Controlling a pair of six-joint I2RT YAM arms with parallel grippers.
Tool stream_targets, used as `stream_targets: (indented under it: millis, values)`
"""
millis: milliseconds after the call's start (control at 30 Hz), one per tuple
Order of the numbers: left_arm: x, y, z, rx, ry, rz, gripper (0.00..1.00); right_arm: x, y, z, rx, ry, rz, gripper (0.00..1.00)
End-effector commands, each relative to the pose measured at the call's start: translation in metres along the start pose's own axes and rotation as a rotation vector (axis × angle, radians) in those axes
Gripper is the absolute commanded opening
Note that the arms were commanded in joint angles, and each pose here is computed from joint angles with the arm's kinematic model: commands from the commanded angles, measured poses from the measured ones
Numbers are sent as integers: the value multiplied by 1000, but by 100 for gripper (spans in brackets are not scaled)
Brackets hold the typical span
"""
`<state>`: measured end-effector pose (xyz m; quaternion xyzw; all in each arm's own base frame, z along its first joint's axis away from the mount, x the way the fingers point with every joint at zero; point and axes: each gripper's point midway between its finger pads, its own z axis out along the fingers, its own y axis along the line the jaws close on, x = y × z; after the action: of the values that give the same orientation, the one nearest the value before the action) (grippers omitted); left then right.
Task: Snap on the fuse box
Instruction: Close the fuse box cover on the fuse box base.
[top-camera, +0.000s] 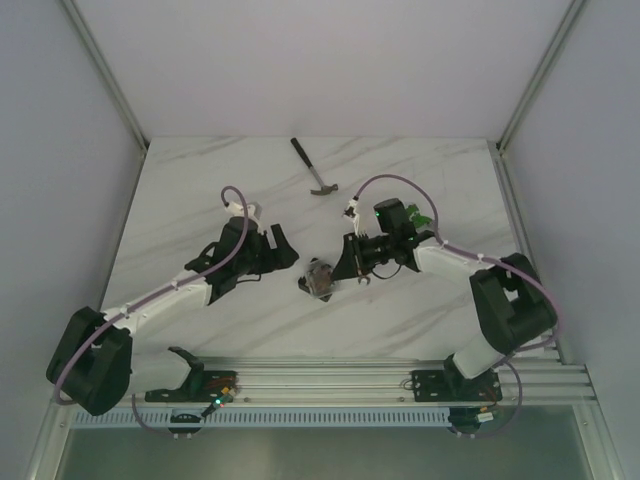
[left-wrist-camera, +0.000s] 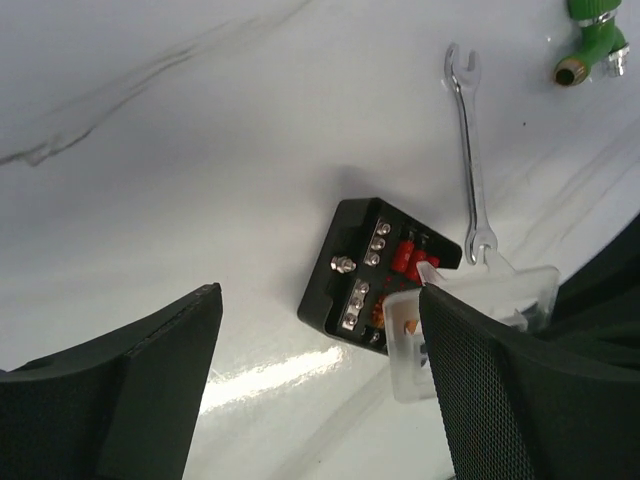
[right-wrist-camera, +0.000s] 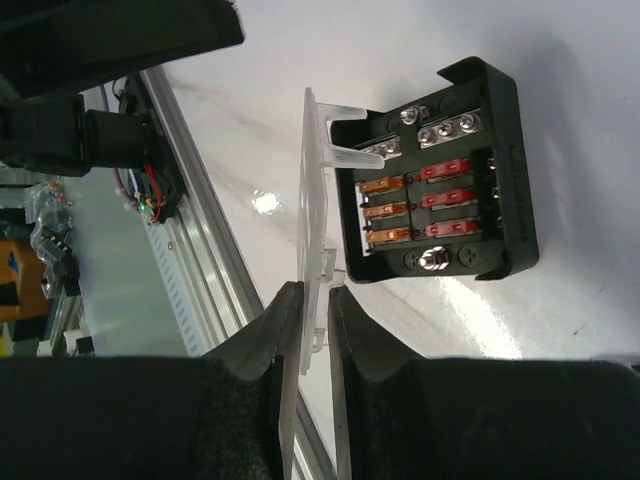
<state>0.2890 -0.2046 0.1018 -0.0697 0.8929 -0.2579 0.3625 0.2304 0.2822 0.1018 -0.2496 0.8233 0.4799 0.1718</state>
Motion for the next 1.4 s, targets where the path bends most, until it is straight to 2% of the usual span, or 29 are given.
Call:
stream_targets:
  millis: [0,100,333,633,800,1033,1233,1367]
  values:
    - [15,-2,-4,26,51,-17,88,-3,-2,10,-35,42,4,15]
    - [24,-5,-3,41,80,-8,88,-5,-15,14,14,49,14,24]
    - [37,-11,2,53,118,2,87,-21,-35,12,147,24,0,37]
    - [41,-9,8,35,122,-11,87,-32,-36,-12,380,-115,2,53]
    - [36,-13,13,41,120,28,87,-10,-31,-10,419,-198,145,55]
    - [30,-18,27,34,135,99,85,5,-23,1,376,-329,351,59]
    - [40,-18,41,-2,184,177,83,6,-17,14,338,-360,395,58]
    - [49,-23,43,2,209,205,77,10,-22,21,357,-353,426,53]
